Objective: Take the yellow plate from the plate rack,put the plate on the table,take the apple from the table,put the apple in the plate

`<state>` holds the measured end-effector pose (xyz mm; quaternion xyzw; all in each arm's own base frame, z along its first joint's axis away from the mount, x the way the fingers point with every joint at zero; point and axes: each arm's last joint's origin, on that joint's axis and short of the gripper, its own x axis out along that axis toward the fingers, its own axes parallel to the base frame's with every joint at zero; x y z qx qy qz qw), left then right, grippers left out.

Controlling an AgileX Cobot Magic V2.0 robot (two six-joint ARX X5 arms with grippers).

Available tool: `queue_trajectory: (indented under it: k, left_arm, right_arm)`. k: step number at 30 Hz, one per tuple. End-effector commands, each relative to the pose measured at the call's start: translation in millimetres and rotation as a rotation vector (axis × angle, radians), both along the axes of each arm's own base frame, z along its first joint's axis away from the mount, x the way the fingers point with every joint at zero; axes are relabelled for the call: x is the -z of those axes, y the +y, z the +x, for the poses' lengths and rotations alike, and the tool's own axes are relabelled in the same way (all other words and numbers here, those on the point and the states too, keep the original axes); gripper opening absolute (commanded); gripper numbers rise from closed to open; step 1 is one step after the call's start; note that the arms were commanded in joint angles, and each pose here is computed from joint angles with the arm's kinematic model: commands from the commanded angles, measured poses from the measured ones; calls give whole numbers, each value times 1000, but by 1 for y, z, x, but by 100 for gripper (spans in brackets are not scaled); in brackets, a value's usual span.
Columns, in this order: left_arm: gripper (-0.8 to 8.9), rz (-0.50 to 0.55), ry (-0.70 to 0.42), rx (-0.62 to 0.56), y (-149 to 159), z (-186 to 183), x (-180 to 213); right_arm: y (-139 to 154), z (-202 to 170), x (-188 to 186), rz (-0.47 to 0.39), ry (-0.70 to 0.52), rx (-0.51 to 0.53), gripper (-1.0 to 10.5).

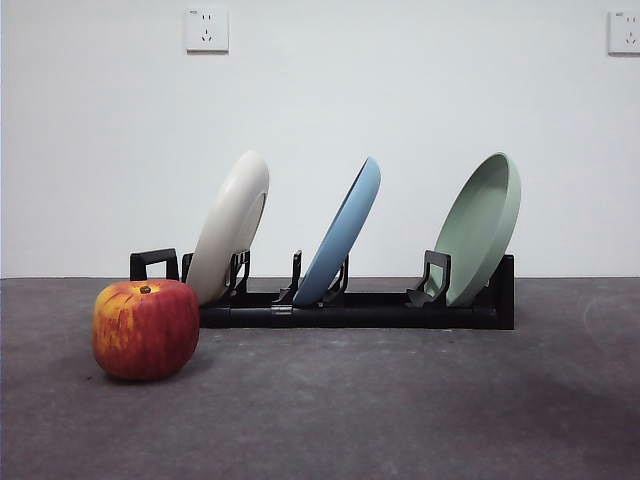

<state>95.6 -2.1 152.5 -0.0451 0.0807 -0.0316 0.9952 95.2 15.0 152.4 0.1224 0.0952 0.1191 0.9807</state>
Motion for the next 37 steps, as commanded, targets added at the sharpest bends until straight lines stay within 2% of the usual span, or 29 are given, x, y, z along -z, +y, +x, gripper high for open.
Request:
queue_trajectory:
  k: [1, 5, 8, 16, 20, 26, 33, 36, 37]
  left_arm:
    - [-8, -81, -16, 24, -1, 1, 1]
    - [-8, -123, -3, 28, -1, -1, -5]
    - [-8, -142, -2, 38, -1, -2, -13]
    - [-8, -167, 7, 69, -2, 1, -47]
    - [-8, -167, 24, 67, -2, 7, -64]
    - [-8, -170, 81, 86, -3, 23, -89]
    - [-4, -216, 210, 247, -8, 60, -116]
    - [1, -245, 264, 326, -10, 79, -123]
    - [5, -252, 284, 339, -11, 86, -126]
  right_arm:
    - [0, 0, 3, 97, 42, 9, -4]
    - [0, 0, -3, 157, 58, 20, -10]
    - [1, 1, -11, 165, 65, 19, -10]
    - [2, 11, -43, 157, 115, 23, -9]
    - [3, 22, -60, 111, 140, 12, -8]
    - [9, 42, -82, 96, 200, -128, -2]
    - [17, 67, -95, 126, 296, -323, 2]
    - [19, 76, -98, 111, 338, -350, 19]
    - [19, 78, -99, 100, 348, -353, 60]
